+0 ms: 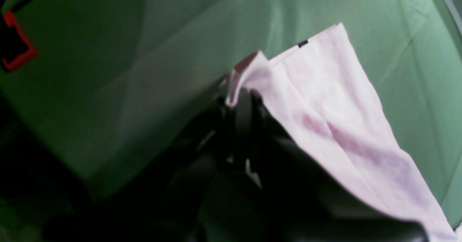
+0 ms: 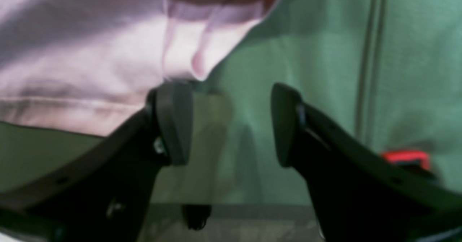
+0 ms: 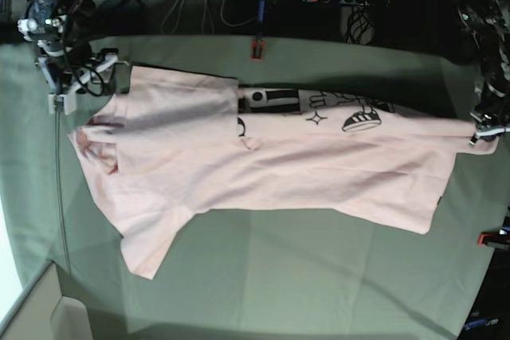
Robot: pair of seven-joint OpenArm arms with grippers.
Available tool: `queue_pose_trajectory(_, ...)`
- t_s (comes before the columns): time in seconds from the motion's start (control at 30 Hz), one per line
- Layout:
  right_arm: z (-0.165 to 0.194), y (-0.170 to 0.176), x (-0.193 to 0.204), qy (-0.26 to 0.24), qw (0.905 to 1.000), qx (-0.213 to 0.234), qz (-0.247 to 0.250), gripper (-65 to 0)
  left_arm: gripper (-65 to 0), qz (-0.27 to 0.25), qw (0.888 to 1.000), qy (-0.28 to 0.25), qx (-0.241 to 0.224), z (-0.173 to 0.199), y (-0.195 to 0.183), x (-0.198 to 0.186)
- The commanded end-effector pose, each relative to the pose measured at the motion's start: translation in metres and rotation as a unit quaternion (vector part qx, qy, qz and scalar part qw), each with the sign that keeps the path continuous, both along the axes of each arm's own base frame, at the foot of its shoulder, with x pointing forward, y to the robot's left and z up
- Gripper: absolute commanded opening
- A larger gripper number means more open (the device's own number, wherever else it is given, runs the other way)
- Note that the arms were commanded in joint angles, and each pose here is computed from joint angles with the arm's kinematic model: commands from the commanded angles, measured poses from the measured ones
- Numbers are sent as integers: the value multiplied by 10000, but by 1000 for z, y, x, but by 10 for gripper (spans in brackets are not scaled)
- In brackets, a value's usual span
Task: Layout the t-shirt on the table in an organized manner, then fold the t-shirt properly
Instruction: 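Move the right gripper along the shirt edge, tugging the fabric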
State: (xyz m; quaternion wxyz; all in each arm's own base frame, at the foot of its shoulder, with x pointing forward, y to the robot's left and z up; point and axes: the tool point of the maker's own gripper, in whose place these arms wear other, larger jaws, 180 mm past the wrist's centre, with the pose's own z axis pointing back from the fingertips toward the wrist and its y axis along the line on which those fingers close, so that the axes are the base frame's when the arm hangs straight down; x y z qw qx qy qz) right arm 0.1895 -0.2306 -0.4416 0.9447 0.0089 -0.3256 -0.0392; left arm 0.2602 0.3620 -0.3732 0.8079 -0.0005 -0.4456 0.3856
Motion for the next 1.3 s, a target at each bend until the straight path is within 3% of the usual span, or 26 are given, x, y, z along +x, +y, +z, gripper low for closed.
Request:
queue_pose_trajectory(0.0,3,7,3,-113,9999,63,42,-305,-650,37,9996,-191,192,15,9,5)
queue_pose_trajectory(0.3,-10,39,-7,109,9984,262,494,-306,-650,40,9997,-191,177,14,8,5)
queue_pose_trajectory(0.6,-31,48,-13,334,9969,541,458,-315,-650,40,9997,-183,177,14,8,5)
queue_pose_trajectory(0.67,-30,48,-12,314,9970,531,459,-372,-650,40,9997,-183,177,14,8,5)
queue_pose_trajectory(0.73,-28,48,-10,304,9971,518,471,-485,-650,40,9997,-183,177,14,8,5)
queue_pose_trajectory(0.8,-27,48,-7,268,9972,509,481,-639,-650,40,9997,-183,177,14,8,5)
queue_pose_trajectory(0.97,17,37,23,-348,9976,81,586,-650,-650,40,9997,-183,177,14,8,5)
queue_pose_trajectory(1.07,55,37,51,-889,9932,-213,725,-650,-650,37,9997,-178,172,14,8,5)
queue_pose_trajectory(1.27,88,39,95,-980,9907,-429,845,-650,-650,37,9997,-178,172,14,8,5)
